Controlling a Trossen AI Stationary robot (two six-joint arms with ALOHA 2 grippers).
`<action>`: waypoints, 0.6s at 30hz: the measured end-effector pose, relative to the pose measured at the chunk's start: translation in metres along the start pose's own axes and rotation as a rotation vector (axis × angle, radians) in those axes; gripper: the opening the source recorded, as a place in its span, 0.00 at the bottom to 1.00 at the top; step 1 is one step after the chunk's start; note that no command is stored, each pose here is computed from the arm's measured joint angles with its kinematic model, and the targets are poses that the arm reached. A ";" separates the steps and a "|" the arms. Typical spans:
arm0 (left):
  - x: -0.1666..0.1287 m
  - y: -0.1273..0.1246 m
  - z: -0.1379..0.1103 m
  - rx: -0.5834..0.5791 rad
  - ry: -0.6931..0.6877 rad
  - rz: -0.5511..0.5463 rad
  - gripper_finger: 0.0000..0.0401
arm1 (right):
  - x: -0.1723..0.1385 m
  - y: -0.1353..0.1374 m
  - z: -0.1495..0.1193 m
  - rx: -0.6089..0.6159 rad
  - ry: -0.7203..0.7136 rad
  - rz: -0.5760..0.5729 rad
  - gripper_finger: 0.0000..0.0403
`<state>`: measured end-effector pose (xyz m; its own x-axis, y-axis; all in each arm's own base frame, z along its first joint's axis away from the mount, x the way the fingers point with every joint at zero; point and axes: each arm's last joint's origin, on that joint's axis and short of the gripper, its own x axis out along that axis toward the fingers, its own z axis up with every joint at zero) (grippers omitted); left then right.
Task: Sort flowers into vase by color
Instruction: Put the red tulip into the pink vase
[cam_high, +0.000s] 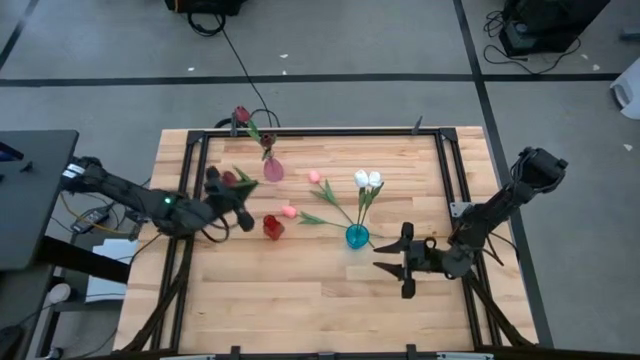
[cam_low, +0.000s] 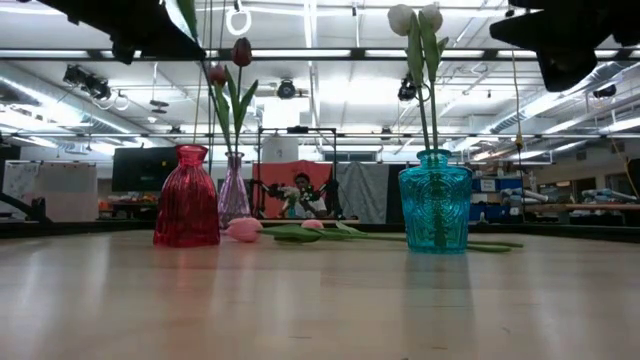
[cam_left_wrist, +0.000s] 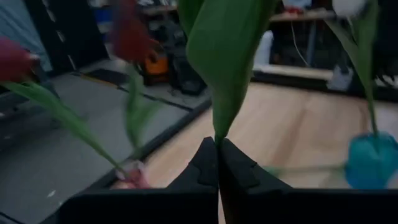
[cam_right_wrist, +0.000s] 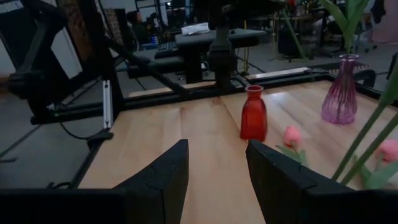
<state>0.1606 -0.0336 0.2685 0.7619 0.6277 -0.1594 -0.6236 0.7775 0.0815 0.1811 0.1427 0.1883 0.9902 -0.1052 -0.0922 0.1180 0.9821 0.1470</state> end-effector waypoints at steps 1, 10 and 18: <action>-0.002 0.006 0.003 -0.008 -0.016 0.009 0.00 | 0.000 -0.002 0.000 -0.004 -0.003 -0.004 0.43; -0.005 0.040 0.016 -0.004 -0.075 0.139 0.00 | 0.012 -0.014 -0.001 -0.041 0.046 0.056 0.42; 0.010 0.052 0.022 -0.032 -0.096 0.156 0.00 | 0.029 -0.040 0.000 -0.032 0.159 0.114 0.39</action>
<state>0.1400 0.0140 0.2926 0.6681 0.7422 -0.0529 -0.7393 0.6701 0.0658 0.2054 0.1005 0.1798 0.9724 0.0305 -0.2313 0.0010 0.9909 0.1347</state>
